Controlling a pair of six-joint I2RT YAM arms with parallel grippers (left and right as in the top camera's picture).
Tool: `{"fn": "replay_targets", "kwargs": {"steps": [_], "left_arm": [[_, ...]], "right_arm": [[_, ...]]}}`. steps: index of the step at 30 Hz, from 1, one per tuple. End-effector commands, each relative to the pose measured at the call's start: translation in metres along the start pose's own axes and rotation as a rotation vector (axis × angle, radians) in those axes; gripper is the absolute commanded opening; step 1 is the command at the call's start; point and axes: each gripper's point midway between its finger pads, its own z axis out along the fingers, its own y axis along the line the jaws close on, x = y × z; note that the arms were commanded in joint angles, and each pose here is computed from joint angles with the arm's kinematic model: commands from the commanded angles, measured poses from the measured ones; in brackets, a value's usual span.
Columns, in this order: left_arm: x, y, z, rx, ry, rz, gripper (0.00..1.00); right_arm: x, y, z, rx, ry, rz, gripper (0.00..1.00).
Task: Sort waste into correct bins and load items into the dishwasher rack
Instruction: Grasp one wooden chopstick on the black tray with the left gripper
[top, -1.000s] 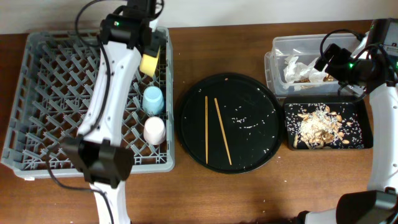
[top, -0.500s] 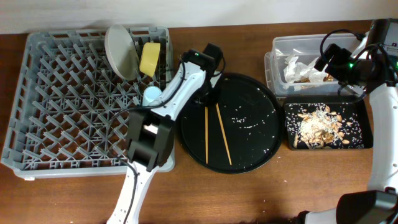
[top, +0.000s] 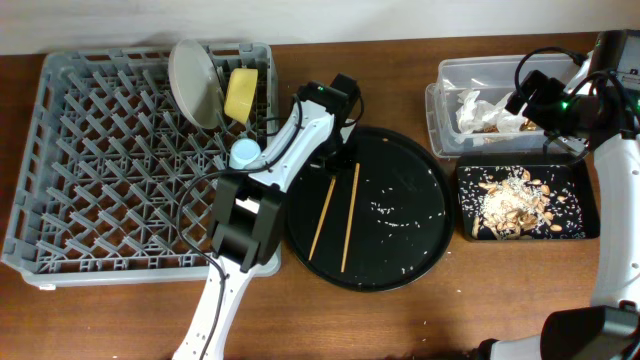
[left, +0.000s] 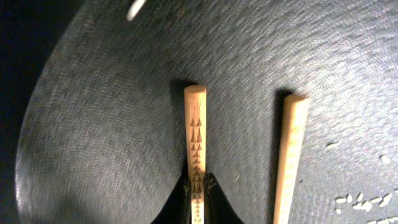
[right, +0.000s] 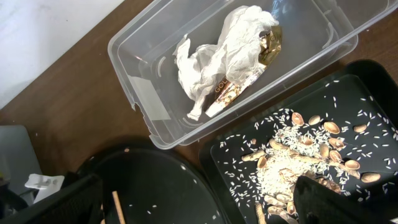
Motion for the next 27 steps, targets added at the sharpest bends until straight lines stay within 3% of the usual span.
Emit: {"fn": "replay_targets", "kwargs": {"steps": [1, 7, 9, 13, 17, 19, 22, 27], "left_arm": [[-0.002, -0.004, -0.008, 0.002, 0.003, 0.012, 0.04], [-0.019, -0.007, -0.071, -0.029, -0.114, 0.048, 0.04], [-0.021, 0.010, -0.135, -0.110, -0.228, 0.040, 0.04], [-0.023, 0.041, -0.241, -0.114, -0.496, -0.008, 0.01], [0.021, 0.113, -0.335, -0.242, -0.652, -0.147, 0.01], [0.043, 0.153, -0.336, -0.333, -0.593, -0.232, 0.01], [0.058, 0.203, -0.258, -0.389, -0.309, -0.308, 0.01], [0.055, 0.229, -0.171, -0.411, -0.161, -0.275, 0.03]], "right_arm": [[-0.003, -0.003, -0.001, 0.012, -0.009, 0.001, 0.98], [-0.003, -0.003, -0.001, 0.012, -0.009, 0.001, 0.99], [-0.003, -0.003, -0.001, 0.012, -0.009, 0.001, 0.98], [-0.003, -0.003, -0.001, 0.012, -0.009, 0.001, 0.99], [-0.003, -0.003, -0.001, 0.012, -0.009, 0.001, 0.98], [-0.003, -0.003, -0.001, 0.012, -0.009, 0.001, 0.98], [-0.003, -0.003, -0.001, 0.012, -0.009, 0.001, 0.98], [-0.003, -0.003, -0.001, 0.012, -0.009, 0.001, 0.98]]}}
